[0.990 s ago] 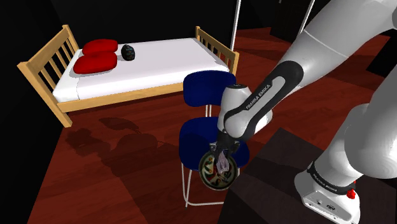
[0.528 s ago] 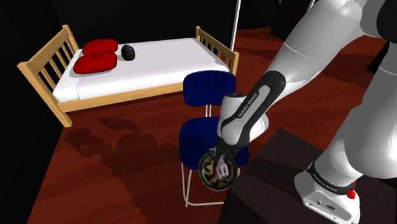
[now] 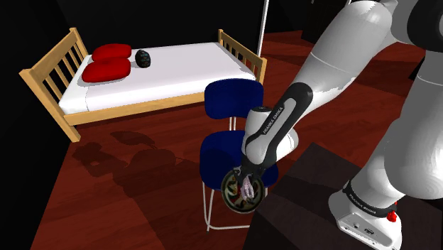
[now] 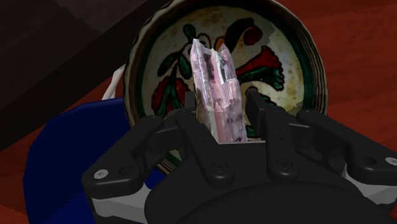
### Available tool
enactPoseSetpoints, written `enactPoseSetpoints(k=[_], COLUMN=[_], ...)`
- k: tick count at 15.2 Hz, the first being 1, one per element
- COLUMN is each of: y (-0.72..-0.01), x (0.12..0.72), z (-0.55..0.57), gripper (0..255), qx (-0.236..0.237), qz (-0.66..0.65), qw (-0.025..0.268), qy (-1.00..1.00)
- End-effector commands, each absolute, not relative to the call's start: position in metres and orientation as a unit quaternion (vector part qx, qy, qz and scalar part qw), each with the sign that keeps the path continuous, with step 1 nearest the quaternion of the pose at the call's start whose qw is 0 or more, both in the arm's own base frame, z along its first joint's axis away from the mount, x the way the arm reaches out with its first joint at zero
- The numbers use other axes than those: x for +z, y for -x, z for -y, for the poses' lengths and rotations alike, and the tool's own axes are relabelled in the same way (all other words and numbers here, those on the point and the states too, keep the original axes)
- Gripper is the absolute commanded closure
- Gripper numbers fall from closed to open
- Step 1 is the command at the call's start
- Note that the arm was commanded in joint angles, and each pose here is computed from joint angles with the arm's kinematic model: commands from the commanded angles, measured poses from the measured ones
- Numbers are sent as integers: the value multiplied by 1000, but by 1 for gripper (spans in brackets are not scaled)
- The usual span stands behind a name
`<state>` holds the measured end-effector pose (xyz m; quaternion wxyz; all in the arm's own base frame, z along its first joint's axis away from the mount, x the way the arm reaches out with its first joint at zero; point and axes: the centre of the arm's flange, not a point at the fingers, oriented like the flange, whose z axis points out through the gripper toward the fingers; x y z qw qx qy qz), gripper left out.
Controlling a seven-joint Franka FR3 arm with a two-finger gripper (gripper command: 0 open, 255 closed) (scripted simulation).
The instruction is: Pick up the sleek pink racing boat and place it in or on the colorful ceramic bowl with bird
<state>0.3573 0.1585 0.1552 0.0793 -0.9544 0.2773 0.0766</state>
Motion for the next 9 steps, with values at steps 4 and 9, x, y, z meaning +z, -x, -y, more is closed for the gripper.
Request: enactPoseSetpoints(k=[4, 9], y=[-357, -362], x=[155, 194], z=[-158, -151], gripper=[0, 0], qx=[76, 76], qz=[-277, -277], qw=[79, 79], qy=[954, 954])
